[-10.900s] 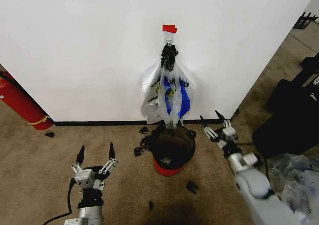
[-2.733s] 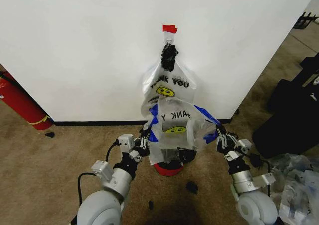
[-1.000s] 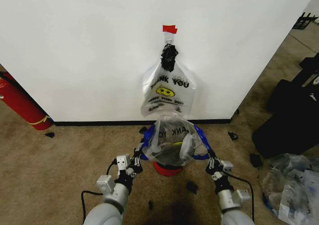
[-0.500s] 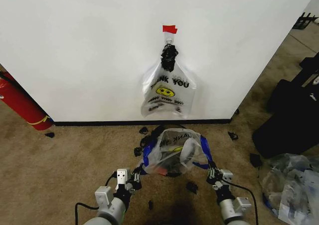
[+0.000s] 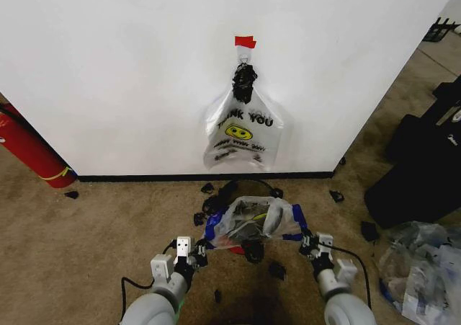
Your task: Pick up the garbage bag from the wall and place it over the trash bin.
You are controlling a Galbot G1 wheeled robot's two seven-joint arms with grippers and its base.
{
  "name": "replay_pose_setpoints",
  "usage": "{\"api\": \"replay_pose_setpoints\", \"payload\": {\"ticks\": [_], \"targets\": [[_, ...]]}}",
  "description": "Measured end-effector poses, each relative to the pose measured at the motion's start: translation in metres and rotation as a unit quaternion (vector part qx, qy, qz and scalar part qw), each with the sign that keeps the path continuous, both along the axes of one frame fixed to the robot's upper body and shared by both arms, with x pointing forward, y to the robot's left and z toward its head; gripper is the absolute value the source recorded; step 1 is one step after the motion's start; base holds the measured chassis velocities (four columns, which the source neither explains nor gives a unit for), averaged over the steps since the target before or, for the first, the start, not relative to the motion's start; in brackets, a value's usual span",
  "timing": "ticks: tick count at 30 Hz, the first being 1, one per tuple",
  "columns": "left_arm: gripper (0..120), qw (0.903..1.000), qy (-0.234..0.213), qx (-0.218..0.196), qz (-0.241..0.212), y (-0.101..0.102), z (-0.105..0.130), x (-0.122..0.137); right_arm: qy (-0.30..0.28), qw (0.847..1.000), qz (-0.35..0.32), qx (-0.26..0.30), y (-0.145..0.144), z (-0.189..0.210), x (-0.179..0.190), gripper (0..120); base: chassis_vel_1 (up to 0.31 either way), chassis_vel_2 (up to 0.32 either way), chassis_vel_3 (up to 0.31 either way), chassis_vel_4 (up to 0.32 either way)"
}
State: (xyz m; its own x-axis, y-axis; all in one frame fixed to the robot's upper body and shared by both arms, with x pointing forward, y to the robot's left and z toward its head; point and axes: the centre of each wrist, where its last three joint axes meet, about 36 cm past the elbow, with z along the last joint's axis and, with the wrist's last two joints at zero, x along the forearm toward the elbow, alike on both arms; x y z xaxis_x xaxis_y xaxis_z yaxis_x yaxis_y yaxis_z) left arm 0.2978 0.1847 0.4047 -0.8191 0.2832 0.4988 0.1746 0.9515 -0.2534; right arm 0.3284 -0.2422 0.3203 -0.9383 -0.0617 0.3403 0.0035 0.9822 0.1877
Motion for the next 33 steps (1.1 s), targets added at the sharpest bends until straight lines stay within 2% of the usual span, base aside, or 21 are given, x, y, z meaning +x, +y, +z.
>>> {"api": "replay_pose_setpoints", "payload": {"ticks": [3, 7, 22, 28, 30, 33], "targets": [[0, 0.9999, 0.003, 0.013, 0.000, 0.002, -0.002, 0.014, 0.034, 0.999, 0.012, -0.035, 0.003, 0.002, 0.017, 0, 0.000, 0.000, 0.000, 0.000], [0, 0.9998, -0.006, 0.019, -0.001, 0.002, -0.002, 0.028, 0.041, 0.997, 0.030, -0.065, 0.006, 0.004, 0.027, 0, 0.000, 0.000, 0.000, 0.000], [0, 0.9987, -0.021, 0.044, -0.014, -0.003, -0.016, 0.074, 0.031, 0.993, 0.056, -0.098, 0.010, -0.002, 0.079, 0, 0.000, 0.000, 0.000, 0.000], [0, 0.9984, -0.021, 0.048, -0.023, -0.003, -0.020, 0.071, 0.027, 0.993, 0.060, -0.101, 0.013, -0.002, 0.088, 0, 0.000, 0.000, 0.000, 0.000], [0, 0.9985, -0.020, 0.044, -0.026, -0.003, -0.018, 0.062, 0.025, 0.993, 0.057, -0.099, 0.013, -0.001, 0.083, 0, 0.000, 0.000, 0.000, 0.000], [12, 0.9982, -0.020, 0.048, -0.029, 0.003, -0.019, 0.045, 0.016, 0.994, 0.052, -0.096, 0.008, 0.000, 0.069, 4, 0.000, 0.000, 0.000, 0.000]]}}
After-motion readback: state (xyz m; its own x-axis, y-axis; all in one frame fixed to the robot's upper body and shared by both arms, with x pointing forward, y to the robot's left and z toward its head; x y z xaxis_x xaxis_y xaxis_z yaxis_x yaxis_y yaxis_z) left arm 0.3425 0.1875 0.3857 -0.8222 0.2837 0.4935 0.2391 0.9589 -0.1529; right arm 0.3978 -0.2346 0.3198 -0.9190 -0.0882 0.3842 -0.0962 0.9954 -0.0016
